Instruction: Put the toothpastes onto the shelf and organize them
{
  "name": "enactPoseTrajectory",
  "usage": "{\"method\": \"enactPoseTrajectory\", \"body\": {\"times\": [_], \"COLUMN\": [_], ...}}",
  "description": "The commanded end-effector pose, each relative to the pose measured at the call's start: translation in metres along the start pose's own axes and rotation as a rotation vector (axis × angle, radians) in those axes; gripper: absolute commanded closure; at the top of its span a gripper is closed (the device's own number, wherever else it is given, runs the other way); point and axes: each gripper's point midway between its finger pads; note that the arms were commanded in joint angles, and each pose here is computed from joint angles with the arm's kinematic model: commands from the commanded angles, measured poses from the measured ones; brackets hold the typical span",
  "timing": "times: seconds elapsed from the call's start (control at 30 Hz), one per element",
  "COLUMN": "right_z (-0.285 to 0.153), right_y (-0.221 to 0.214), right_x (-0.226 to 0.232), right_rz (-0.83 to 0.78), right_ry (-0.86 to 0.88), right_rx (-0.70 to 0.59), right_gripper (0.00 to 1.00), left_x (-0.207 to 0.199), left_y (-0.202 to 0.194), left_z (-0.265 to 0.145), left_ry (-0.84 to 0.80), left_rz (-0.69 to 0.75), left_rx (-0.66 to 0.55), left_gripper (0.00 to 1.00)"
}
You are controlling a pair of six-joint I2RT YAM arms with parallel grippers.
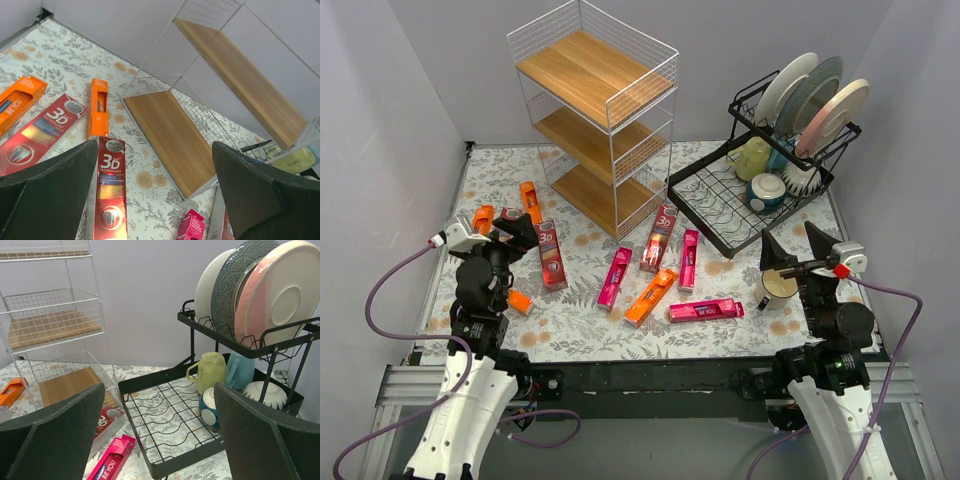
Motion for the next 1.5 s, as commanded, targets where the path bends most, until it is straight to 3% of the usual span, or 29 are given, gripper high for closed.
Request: {"method": "enactPoseTrajectory", "body": {"times": [0.0,0.17,0.47,0.77,0.9,1.47], "right_z": [-0.001,-0.002,-0.005,-0.006,-0.006,-0.005], "right_y": [0.002,0.0,-0.003,-0.004,-0.004,-0.008], "right_x": [0.006,0.005,0.005,0.003,0.002,0.002], "right_rz": [0.02,0.023,0.027,0.033,0.034,0.038], "right_ry": [0.03,0.027,0.029,0.019,0.014,0.014], "right_rx": [-0.02,-0.027,-0.03,-0.034,-0.033,-0.024], "right_gripper": [0.01,0.01,0.02,0.01,0.01,0.01], "left_x": [0.019,0.041,0.037,0.017,0.015,0.017], "left_y": [-0.018,-0.038,-0.087,-0.173,-0.197,-0.239], "left_z": [0.001,0.002,0.014,0.023,0.02,-0.002], "left_ry": [0.118,0.25,0.243,0.128,0.135,0.234], "left_rz": [-0.051,-0.079,-0.079,0.011,0.009,0.211], "left_rx": [0.056,0.119,0.287,0.666,0.76,0.865], "left_gripper": [0.02,0.02,0.02,0.02,0.02,0.02]}}
Point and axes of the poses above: each gripper's point midway between its finger pads, its own z axis out along the fingers, its own x axis along the line the jaws close on, y = z × x, and after that the axes turned 12 degrees about z, right-handed
